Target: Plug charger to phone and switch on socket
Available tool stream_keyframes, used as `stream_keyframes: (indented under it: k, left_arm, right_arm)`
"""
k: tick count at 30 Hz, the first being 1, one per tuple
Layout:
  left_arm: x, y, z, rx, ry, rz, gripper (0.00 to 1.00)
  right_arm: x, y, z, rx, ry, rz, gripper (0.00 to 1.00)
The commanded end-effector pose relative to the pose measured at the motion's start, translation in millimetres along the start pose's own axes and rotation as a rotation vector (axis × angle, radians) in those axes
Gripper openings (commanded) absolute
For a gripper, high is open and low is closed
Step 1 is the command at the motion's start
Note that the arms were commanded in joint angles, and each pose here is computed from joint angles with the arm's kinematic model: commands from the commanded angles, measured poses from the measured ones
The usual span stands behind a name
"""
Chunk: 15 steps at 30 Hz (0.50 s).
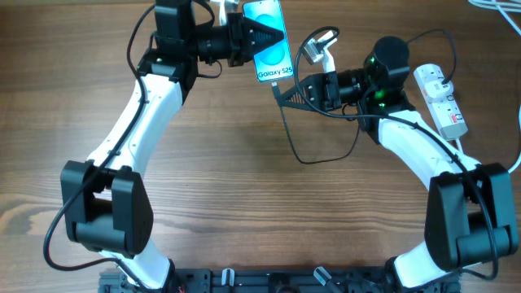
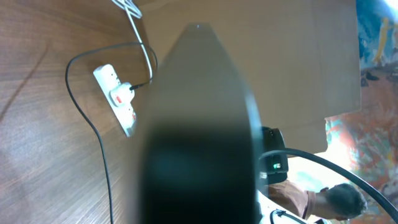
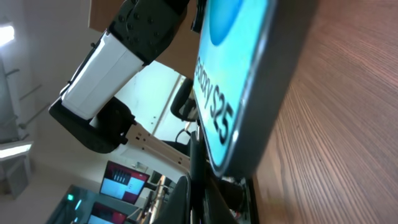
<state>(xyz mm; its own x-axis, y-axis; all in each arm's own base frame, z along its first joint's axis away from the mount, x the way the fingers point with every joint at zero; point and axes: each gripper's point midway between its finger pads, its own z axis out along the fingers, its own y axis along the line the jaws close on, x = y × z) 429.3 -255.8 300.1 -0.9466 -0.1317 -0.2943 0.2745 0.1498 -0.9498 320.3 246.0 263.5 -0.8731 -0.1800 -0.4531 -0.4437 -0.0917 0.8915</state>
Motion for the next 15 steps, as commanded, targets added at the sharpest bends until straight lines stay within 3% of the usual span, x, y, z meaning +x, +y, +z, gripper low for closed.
stream_keyframes:
  k: [1, 15]
  left_arm:
    - [-5.1, -13.0, -8.4, 0.014, -0.016, 0.033, 0.04]
    - [-2.8, -14.3, -8.6, 0.022, -0.002, 0.034, 0.04]
  right_arm:
    - [-5.8, 5.9, 0.1, 0.01, -0.022, 0.008, 0.04]
    - [-15.2, 1.6, -0.5, 0.033, -0.078, 0.037, 0.04]
